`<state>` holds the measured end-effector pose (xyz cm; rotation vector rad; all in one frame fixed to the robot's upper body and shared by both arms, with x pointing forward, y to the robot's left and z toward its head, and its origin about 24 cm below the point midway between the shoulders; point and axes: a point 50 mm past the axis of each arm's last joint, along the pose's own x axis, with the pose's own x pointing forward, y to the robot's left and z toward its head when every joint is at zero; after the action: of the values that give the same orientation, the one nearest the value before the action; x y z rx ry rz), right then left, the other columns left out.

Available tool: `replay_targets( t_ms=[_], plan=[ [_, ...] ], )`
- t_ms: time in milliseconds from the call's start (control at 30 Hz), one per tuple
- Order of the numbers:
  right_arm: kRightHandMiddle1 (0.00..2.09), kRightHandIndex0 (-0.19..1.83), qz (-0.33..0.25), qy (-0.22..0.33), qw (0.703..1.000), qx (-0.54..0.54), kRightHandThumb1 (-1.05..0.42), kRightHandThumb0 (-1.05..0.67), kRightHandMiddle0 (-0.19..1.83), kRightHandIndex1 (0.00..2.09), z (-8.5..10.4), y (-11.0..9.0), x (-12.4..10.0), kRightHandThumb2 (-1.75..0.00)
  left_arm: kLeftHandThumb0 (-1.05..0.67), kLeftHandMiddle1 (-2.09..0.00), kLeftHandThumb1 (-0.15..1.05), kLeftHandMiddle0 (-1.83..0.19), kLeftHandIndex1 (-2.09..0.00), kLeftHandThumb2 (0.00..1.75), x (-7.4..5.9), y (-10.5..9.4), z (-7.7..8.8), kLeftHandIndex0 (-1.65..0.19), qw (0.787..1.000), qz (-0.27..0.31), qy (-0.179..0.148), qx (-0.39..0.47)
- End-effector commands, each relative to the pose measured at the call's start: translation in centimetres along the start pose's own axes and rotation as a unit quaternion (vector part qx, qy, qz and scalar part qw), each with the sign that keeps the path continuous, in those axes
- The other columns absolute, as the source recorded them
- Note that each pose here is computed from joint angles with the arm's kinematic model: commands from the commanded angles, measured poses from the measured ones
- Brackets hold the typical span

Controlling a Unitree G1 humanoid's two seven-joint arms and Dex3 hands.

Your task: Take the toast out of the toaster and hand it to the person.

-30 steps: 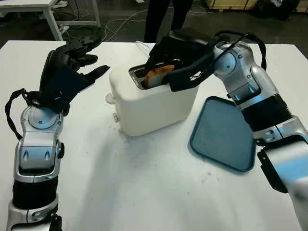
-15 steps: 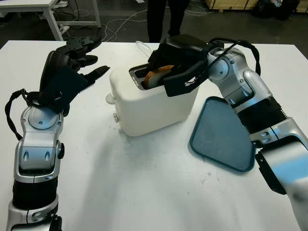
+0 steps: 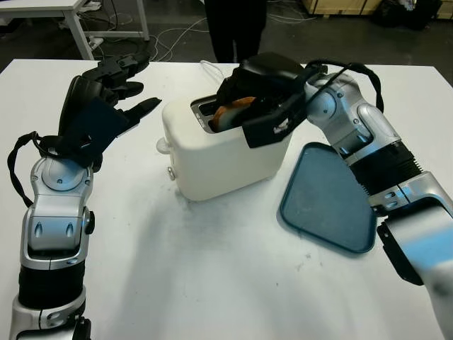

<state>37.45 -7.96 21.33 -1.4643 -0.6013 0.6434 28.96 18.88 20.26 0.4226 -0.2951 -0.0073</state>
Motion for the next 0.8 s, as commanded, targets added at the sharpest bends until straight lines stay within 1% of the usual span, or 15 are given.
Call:
replay_targets(
  t_ms=[0,67,133,267,433,533,767],
  plan=[
    [1.58,1.17,0.026,-0.013,1.0,-0.009,-0.91,-0.61,1.0,1.73,-0.2,2.3,-0.3,-0.15,-0.37,-0.54,0.92,-0.41,-0.02,0.09,-0.1,0.1,0.1,-0.59,1.0,0.002,-0.002,0.003],
    [1.7,1.19,0.01,-0.013,1.0,-0.015,-0.92,-0.6,0.96,1.74,-0.3,2.0,-0.3,-0.23,-0.37,-0.54,0.92,-0.41,-0.02,0.09,0.0,0.0,0.0,-0.59,1.0,0.002,-0.002,0.001],
    [1.74,1.19,-0.005,-0.011,1.0,-0.02,-0.92,-0.57,0.93,1.74,-0.3,1.4,-0.2,-0.24,-0.37,-0.55,0.92,-0.42,-0.02,0.08,0.0,0.0,0.0,-0.6,1.0,0.002,-0.003,0.001],
    [1.74,1.15,-0.026,-0.002,1.0,-0.016,-0.92,-0.55,0.87,1.75,-0.5,-0.2,-0.1,-0.27,-0.37,-0.56,0.92,-0.42,-0.03,0.08,0.1,0.0,0.0,-0.6,1.0,0.0,-0.007,-0.002],
    [1.74,1.09,-0.077,0.015,0.997,-0.002,-0.92,-0.54,0.83,1.75,-1.1,-2.3,0.1,-0.25,-0.38,-0.58,0.92,-0.41,-0.03,0.07,0.2,0.1,-0.1,-0.6,1.0,-0.001,-0.009,-0.001],
    [1.75,1.11,-0.11,0.026,0.994,-0.002,-0.92,-0.55,0.84,1.75,-1.5,-3.6,0.0,-0.27,-0.38,-0.58,0.92,-0.4,-0.02,0.07,0.2,0.1,-0.1,-0.6,1.0,-0.001,-0.008,0.001],
    [1.75,1.12,-0.159,0.052,0.986,-0.003,-0.92,-0.53,0.84,1.75,-2.3,-6.2,-0.3,-0.32,-0.38,-0.6,0.92,-0.39,-0.02,0.07,0.2,0.1,0.0,-0.6,1.0,-0.003,-0.008,-0.002]
  ],
)
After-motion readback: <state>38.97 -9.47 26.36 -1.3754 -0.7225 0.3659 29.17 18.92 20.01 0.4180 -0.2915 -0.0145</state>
